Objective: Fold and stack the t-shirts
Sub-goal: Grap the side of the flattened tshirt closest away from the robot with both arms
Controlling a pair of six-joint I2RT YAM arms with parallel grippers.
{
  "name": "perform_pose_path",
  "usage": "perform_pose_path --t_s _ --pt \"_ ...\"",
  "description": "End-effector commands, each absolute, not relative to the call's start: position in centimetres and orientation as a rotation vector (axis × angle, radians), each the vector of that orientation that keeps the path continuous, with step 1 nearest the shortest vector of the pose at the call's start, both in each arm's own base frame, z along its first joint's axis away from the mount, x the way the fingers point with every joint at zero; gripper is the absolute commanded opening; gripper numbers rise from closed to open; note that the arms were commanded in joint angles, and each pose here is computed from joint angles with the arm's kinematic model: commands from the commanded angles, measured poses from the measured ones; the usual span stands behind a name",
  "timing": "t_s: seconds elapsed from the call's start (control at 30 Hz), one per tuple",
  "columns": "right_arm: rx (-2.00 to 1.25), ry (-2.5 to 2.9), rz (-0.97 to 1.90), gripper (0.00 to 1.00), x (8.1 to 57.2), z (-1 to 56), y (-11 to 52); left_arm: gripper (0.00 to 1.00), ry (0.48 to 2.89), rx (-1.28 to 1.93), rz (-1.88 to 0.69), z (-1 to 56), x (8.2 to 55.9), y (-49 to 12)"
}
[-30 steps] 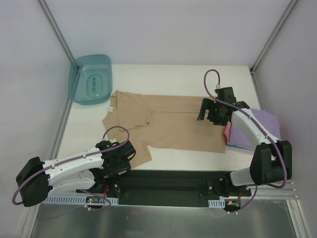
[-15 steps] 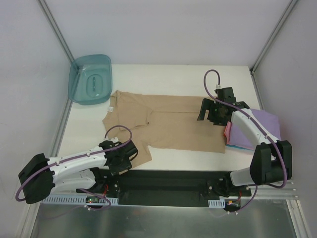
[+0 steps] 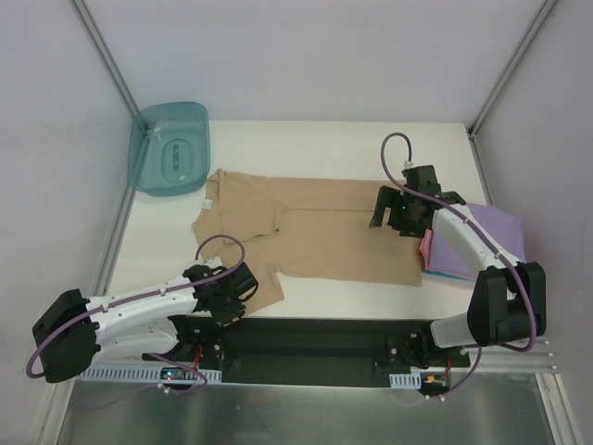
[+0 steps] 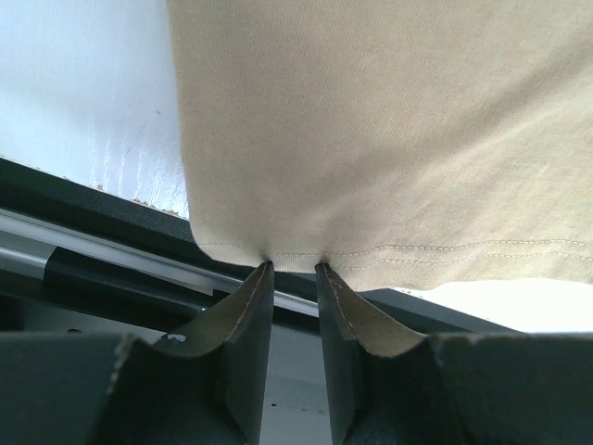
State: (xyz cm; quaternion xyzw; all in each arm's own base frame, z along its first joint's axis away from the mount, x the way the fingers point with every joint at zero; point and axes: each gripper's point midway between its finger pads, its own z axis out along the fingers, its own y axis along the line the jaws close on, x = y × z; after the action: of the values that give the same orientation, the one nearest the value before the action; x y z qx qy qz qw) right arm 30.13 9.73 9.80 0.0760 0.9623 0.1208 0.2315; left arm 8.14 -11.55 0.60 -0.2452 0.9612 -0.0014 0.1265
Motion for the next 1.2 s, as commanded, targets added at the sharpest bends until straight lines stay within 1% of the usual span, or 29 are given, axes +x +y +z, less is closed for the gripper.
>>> perform_pose_path --t_s 0.0,0.03,0.1,0.13,0.2,0.4,0.53,0.7,0.93,1.03,1.1,1.17 --pt "0.223 2.607 0.344 0.97 30.1 10.5 9.8 0.26 2.55 -0.774 0.034 -1.3 12.1 -10.2" --pt "0.229 2.608 0.345 0.97 29.8 10.5 9.8 0.26 2.547 -0.777 0.044 -1.5 12.1 -10.0" --pt "0.233 2.604 0.349 0.97 29.6 10.5 9.8 0.19 2.535 -0.793 0.045 -1.8 12.2 -9.9" --pt "0.238 2.602 0.35 0.97 29.5 10.5 9.7 0.14 2.527 -0.796 0.055 -1.9 12.2 -9.7" --pt "0.239 2.597 0.353 0.97 29.3 10.7 9.7 0.0 2.514 -0.798 0.055 -2.0 12.5 -9.7" --pt "0.23 2.595 0.39 0.97 28.0 11.1 9.9 0.0 2.518 -0.747 -0.002 -1.0 12.9 -10.4" --pt "0.254 2.606 0.43 0.97 26.1 11.5 10.1 0.0 2.532 -0.745 -0.041 -0.2 12.4 -10.4" --pt "0.298 2.65 0.416 0.97 23.2 10.9 9.5 0.0 2.514 -0.755 0.057 1.6 11.7 -8.2" --pt "0.449 2.688 0.27 0.97 18.9 8.5 6.9 0.0 2.463 -0.709 0.038 3.9 13.2 -8.7" --pt "0.524 2.682 0.248 0.97 18.1 7.5 6.5 0.0 2.452 -0.687 0.02 4.8 13.7 -9.2" --pt "0.599 2.674 0.139 0.97 17.8 6.3 5.0 0.0 2.449 -0.673 0.012 5.2 13.9 -9.4" --pt "0.647 2.688 0.1 0.97 17.4 5.2 4.6 0.0 2.44 -0.667 0.0 5.5 14.1 -9.5"
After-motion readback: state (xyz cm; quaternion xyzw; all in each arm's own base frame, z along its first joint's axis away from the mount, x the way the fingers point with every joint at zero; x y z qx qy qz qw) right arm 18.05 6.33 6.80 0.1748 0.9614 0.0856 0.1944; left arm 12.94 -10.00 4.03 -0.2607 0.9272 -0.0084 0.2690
